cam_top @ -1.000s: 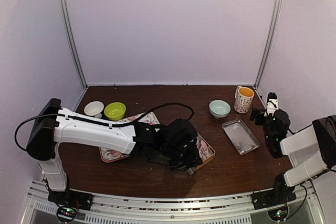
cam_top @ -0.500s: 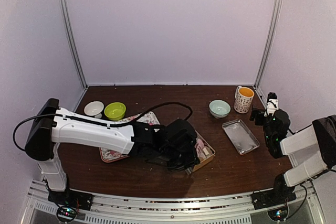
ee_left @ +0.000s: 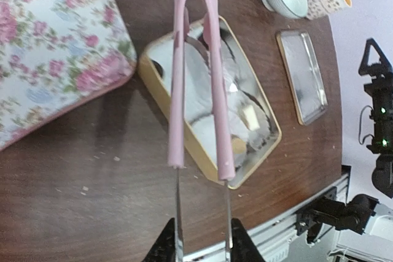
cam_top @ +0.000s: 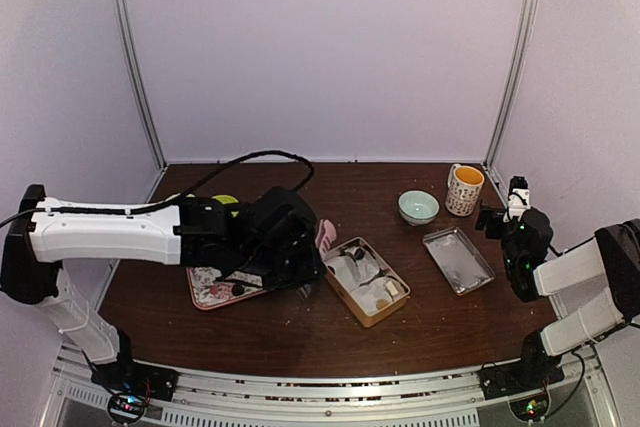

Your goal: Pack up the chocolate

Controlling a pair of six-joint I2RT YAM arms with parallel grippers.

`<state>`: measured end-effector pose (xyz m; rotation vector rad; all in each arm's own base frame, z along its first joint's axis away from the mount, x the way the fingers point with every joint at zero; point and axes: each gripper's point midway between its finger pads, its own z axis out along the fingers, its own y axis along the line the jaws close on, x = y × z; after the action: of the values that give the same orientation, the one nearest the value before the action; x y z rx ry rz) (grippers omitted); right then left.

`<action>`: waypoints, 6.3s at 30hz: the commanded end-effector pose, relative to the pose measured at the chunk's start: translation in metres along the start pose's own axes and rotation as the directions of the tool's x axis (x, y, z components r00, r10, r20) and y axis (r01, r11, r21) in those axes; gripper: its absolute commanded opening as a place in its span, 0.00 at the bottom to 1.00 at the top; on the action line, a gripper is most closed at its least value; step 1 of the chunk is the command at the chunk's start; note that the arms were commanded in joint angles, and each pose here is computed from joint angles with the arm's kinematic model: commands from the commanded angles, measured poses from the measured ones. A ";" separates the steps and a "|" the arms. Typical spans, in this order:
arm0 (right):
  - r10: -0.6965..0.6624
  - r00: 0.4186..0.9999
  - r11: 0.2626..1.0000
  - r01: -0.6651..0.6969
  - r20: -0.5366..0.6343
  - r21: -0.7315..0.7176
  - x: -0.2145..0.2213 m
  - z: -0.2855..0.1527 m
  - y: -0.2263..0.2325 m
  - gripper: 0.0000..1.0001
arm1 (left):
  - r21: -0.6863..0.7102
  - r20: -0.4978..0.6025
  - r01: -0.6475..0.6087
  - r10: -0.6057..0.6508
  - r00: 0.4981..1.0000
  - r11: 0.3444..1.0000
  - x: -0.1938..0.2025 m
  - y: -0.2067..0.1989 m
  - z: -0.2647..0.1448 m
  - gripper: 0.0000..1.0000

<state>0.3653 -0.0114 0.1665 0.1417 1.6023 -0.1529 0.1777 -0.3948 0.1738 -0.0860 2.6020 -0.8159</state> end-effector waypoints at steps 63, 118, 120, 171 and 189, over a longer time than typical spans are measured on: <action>-0.148 0.926 0.988 0.123 -0.347 -0.092 0.014 -0.034 0.035 1.00 | -0.224 -0.189 -0.547 0.515 0.836 0.806 -0.087 0.199 0.033 0.23; -0.496 0.275 0.867 0.109 -0.824 -0.485 0.136 -0.064 0.136 0.29 | -0.196 0.563 -0.507 0.520 0.642 0.839 -0.135 0.159 -0.130 0.62; -0.503 0.253 0.864 0.112 -0.826 -0.491 0.137 -0.065 0.136 0.28 | -0.194 0.578 -0.505 0.514 0.634 0.841 -0.134 0.160 -0.133 0.62; -0.070 0.839 0.334 -0.489 -0.539 -0.806 -0.186 -0.156 0.233 0.00 | 0.119 0.676 -0.674 0.437 0.593 0.729 -0.135 0.074 -0.133 0.75; 0.505 0.758 -0.595 -0.040 -0.412 -0.803 -0.437 -0.300 0.216 0.00 | 0.841 0.523 -0.497 -0.084 0.848 0.215 -0.151 -0.077 -0.253 0.69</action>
<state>0.1846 0.2777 0.5708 -0.6893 0.9215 1.7907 0.2363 -0.2990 0.4024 0.4034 1.3989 -1.5804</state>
